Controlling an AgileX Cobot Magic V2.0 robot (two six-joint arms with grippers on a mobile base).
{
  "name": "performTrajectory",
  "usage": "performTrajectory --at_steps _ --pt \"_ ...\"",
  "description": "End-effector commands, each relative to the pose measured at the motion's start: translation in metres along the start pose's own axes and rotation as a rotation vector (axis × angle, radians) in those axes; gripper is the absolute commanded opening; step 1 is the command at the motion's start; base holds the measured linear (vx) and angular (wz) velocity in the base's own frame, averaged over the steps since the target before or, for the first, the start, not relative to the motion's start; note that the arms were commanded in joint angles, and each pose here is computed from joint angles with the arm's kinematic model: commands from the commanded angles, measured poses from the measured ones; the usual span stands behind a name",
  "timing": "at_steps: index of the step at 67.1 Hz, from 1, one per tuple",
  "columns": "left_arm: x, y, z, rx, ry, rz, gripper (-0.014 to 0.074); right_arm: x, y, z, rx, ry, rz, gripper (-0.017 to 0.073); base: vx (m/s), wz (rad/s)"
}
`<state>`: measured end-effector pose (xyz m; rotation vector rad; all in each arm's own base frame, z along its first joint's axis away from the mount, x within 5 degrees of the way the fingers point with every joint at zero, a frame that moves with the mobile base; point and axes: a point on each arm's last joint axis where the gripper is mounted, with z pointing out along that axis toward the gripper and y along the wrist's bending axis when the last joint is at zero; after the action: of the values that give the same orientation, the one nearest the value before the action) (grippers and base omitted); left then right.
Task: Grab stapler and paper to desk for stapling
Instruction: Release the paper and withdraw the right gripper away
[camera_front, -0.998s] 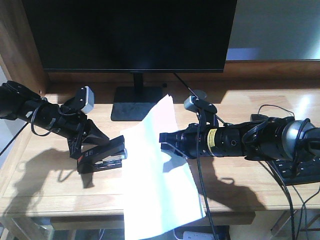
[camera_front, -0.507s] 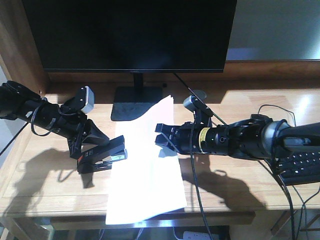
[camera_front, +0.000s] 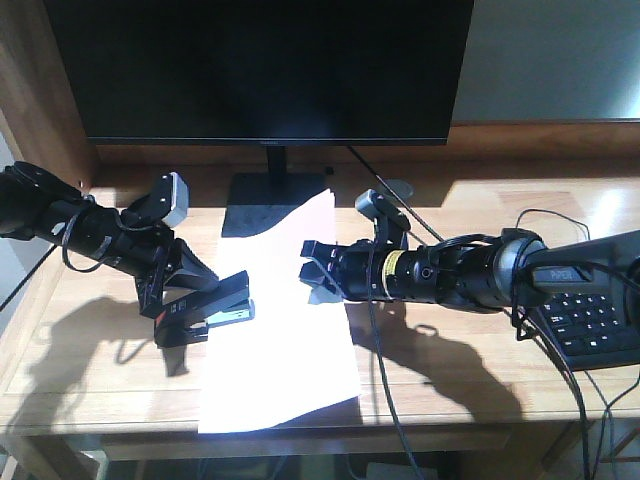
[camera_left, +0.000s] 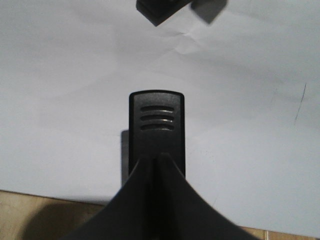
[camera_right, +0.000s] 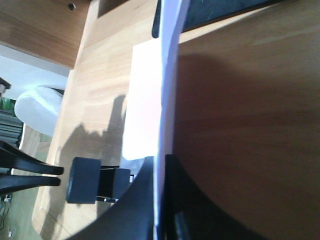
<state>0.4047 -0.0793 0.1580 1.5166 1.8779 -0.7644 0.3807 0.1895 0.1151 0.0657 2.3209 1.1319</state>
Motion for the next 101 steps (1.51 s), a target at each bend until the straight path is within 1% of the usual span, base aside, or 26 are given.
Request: performTrajectory --at_steps 1,5,11,16,29,32,34,37,38,41,44,47,49,50,55,64,65,68,70,73,75,79,86,89,97,101 --pt "-0.027 -0.002 -0.017 -0.028 -0.074 0.026 -0.0006 -0.018 0.023 -0.009 -0.098 -0.061 -0.019 0.0056 0.0 0.0" --pt "-0.027 -0.002 -0.017 -0.028 -0.074 0.026 -0.0006 -0.018 0.021 -0.008 -0.096 -0.065 -0.01 0.0093 0.0 0.0" --pt "-0.027 -0.002 -0.017 -0.028 -0.074 0.026 -0.0006 -0.017 0.019 -0.007 -0.089 -0.067 -0.015 0.0153 0.0 0.0" --pt "-0.027 -0.002 -0.017 -0.028 -0.074 0.026 -0.0006 -0.016 0.018 -0.006 -0.087 -0.065 -0.017 0.0225 0.0 0.0" --pt "-0.027 -0.002 -0.017 -0.028 -0.074 0.026 -0.0006 -0.018 0.02 -0.008 -0.084 -0.07 -0.026 0.0456 0.0 0.0" --pt "-0.027 -0.002 -0.017 -0.028 -0.074 0.026 -0.0006 -0.019 0.021 -0.01 -0.071 -0.073 -0.039 0.0508 0.0 0.0" --pt "-0.027 -0.002 -0.017 -0.028 -0.074 0.026 -0.0006 -0.021 0.022 -0.011 -0.061 -0.078 -0.05 0.0522 0.0 0.0" --pt "-0.027 -0.002 -0.017 -0.028 -0.074 0.026 -0.0006 -0.023 0.025 -0.015 -0.043 -0.081 -0.086 0.056 0.0 0.0" --pt "-0.027 -0.002 -0.017 -0.028 -0.074 0.026 -0.0006 -0.024 0.026 -0.016 -0.034 -0.087 -0.09 0.0565 0.0 0.0" --pt "-0.027 -0.002 -0.017 -0.028 -0.074 0.026 -0.0006 -0.026 0.027 -0.02 0.006 -0.088 -0.127 0.0589 0.0 0.0" --pt "-0.027 -0.002 -0.017 -0.028 -0.074 0.026 -0.0006 -0.031 0.03 -0.027 0.059 -0.098 -0.18 0.06 0.0 0.0" --pt "-0.027 -0.002 -0.017 -0.028 -0.074 0.026 -0.0006 -0.034 0.032 -0.033 0.099 -0.105 -0.219 0.0601 0.0 0.0" --pt "-0.027 -0.002 -0.017 -0.028 -0.074 0.026 -0.0006 -0.037 0.035 -0.039 0.132 -0.113 -0.263 0.0599 0.0 0.0" --pt "-0.027 -0.002 -0.017 -0.028 -0.074 0.026 -0.0006 -0.038 0.035 -0.04 0.145 -0.116 -0.27 0.0599 0.0 0.0" --pt "-0.027 -0.002 -0.017 -0.028 -0.074 0.026 -0.0006 -0.045 0.045 -0.055 0.198 -0.134 -0.364 0.0593 0.0 0.0" --pt "-0.027 -0.002 -0.017 -0.028 -0.074 0.026 -0.0006 -0.053 0.066 -0.085 0.253 -0.181 -0.487 0.0589 0.0 0.0" --pt "-0.027 -0.002 -0.017 -0.028 -0.074 0.026 -0.0006 -0.053 0.067 -0.088 0.256 -0.188 -0.485 0.0589 0.0 0.0" --pt "-0.027 -0.002 -0.017 -0.028 -0.074 0.026 -0.0006 -0.053 0.072 -0.098 0.272 -0.197 -0.525 0.0589 0.0 0.0" --pt "-0.027 -0.002 -0.017 -0.028 -0.074 0.026 -0.0006 -0.053 0.076 -0.104 0.274 -0.21 -0.53 0.0589 0.0 0.0" --pt "-0.027 -0.002 -0.017 -0.028 -0.074 0.026 -0.0006 -0.051 0.08 -0.113 0.284 -0.215 -0.566 0.0589 0.0 0.0" --pt "-0.027 -0.002 -0.017 -0.028 -0.074 0.026 -0.0006 -0.052 0.086 -0.122 0.287 -0.236 -0.578 0.0589 0.0 0.0" --pt "-0.027 -0.002 -0.017 -0.028 -0.074 0.026 -0.0006 -0.048 0.089 -0.135 0.303 -0.254 -0.6 0.0589 0.0 0.0" --pt "-0.027 -0.002 -0.017 -0.028 -0.074 0.026 -0.0006 -0.042 0.096 -0.161 0.34 -0.319 -0.612 0.0589 0.0 0.0" --pt "-0.027 -0.002 -0.017 -0.028 -0.074 0.026 -0.0006 -0.037 0.096 -0.17 0.36 -0.337 -0.611 0.0589 0.0 0.0" --pt "-0.027 -0.002 -0.017 -0.028 -0.074 0.026 -0.0006 -0.028 0.101 -0.194 0.377 -0.387 -0.62 0.0589 0.0 0.0" --pt "-0.027 -0.002 -0.017 -0.028 -0.074 0.026 -0.0006 -0.021 0.104 -0.205 0.374 -0.399 -0.636 0.0589 0.0 0.0"
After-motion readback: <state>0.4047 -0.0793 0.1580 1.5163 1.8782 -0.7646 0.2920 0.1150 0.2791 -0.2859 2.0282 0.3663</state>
